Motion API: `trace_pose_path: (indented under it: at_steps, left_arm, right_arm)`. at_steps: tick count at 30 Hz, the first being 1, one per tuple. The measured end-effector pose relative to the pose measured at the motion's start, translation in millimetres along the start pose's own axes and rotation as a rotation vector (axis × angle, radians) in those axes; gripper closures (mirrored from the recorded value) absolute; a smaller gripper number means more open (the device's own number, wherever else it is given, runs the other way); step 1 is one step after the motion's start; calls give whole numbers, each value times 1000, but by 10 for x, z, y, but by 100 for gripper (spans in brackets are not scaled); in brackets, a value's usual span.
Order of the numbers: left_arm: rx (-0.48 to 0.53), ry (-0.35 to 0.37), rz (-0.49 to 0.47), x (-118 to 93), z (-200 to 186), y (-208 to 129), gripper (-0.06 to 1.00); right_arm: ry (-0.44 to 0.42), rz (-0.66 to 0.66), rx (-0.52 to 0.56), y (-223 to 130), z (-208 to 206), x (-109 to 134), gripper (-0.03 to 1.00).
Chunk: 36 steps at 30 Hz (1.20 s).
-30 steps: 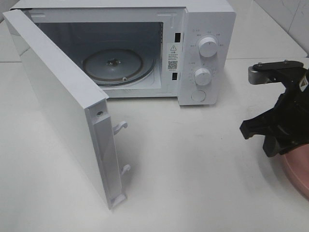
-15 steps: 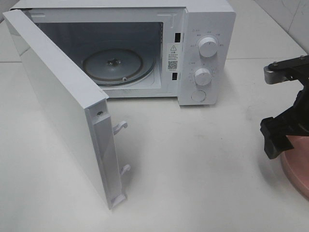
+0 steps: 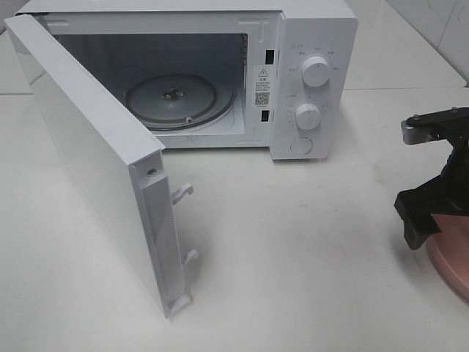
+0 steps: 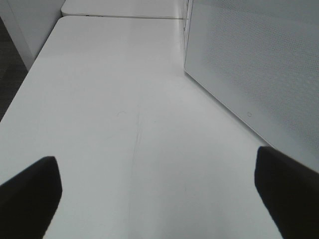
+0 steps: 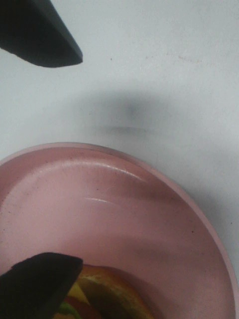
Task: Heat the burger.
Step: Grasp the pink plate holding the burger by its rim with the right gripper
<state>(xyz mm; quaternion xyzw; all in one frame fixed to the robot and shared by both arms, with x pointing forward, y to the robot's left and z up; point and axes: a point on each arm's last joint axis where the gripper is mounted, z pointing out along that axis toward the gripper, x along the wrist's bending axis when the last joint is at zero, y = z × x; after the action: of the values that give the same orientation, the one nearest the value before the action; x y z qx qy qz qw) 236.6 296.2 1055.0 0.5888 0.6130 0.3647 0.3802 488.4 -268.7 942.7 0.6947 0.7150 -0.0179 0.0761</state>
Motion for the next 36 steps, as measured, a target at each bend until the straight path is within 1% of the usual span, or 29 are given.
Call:
trace_pose_path:
  at_steps: [7, 16, 22, 28, 32, 35, 36]
  left_arm:
    - [0, 0, 0, 0, 0, 0, -3]
    - [0, 0, 0, 0, 0, 0, -3]
    - [0, 0, 0, 0, 0, 0, -3]
    - [0, 0, 0, 0, 0, 0, -3]
    - [0, 0, 0, 0, 0, 0, -3]
    - [0, 0, 0, 0, 0, 0, -3]
    - [0, 0, 0, 0, 0, 0, -3]
  right_arm:
    - [-1, 3, 24, 49, 160, -22, 3]
    - [7, -9, 43, 102, 369, 23, 6]
    - [12, -12, 33, 124, 420, 37, 7]
    - [11, -30, 72, 123, 560, 60, 9]
    - [13, -36, 69, 128, 574, 64, 10]
    - [13, -36, 69, 129, 577, 65, 12]
    - [13, -36, 69, 129, 577, 64, 17]
